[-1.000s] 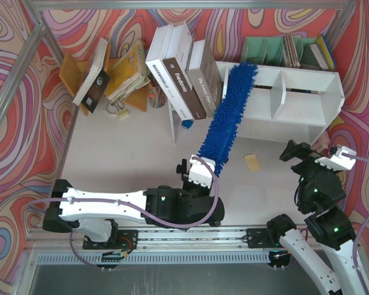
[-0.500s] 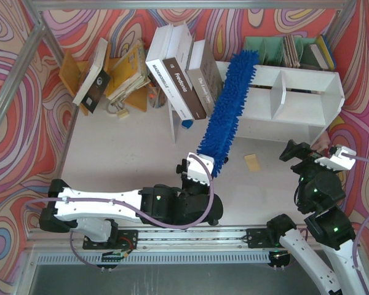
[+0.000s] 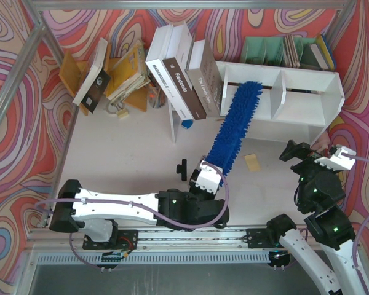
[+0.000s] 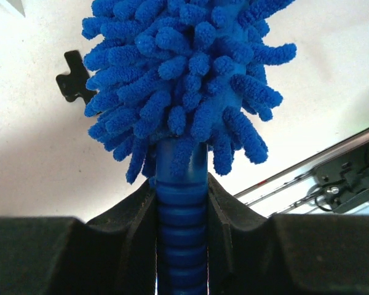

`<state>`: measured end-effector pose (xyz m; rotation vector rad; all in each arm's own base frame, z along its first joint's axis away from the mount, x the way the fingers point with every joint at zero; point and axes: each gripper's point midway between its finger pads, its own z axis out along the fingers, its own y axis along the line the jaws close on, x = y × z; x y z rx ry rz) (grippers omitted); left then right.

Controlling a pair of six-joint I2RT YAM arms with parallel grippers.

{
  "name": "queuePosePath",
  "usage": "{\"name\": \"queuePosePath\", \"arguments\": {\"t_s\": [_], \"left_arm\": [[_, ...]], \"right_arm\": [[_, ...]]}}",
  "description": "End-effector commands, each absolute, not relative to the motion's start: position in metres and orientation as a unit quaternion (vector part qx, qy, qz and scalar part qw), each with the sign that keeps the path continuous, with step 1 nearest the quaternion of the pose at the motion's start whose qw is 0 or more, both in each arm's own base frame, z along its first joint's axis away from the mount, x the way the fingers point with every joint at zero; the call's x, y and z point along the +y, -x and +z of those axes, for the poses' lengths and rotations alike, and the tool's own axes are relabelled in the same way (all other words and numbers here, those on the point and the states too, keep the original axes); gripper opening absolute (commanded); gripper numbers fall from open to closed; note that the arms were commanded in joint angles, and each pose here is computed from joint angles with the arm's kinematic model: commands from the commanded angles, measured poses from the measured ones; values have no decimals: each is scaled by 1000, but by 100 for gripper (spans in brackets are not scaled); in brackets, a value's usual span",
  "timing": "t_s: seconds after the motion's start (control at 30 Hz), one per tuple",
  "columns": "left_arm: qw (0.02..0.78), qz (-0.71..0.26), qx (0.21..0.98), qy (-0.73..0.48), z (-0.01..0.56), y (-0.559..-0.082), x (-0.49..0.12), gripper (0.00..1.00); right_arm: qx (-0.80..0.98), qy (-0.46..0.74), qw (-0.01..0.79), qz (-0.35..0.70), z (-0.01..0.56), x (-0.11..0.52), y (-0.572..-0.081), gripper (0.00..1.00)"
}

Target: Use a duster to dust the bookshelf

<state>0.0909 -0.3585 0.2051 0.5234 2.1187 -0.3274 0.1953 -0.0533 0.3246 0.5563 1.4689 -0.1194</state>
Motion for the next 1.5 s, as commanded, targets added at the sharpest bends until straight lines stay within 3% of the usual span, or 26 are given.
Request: {"name": "queuePosePath", "arguments": {"t_s": [0.0, 0.43, 0.9, 1.2, 1.47], "left_arm": [[451, -149, 861, -182, 207, -96, -353, 0], [486, -162, 819, -257, 248, -80, -389, 0], [571, -165, 774, -219, 311, -87, -385, 0], [560, -185, 757, -282, 319, -75, -424, 0], [517, -167, 767, -340, 287, -66, -465, 0]], "right_arm": [[647, -257, 715, -54, 331, -57, -193, 94], [631, -269, 726, -42, 345, -60, -183, 94], [600, -245, 762, -8, 440, -58, -163, 95], [570, -248, 783, 7, 497, -63, -148, 94], [562, -250, 789, 14, 514, -64, -142, 94]]}}
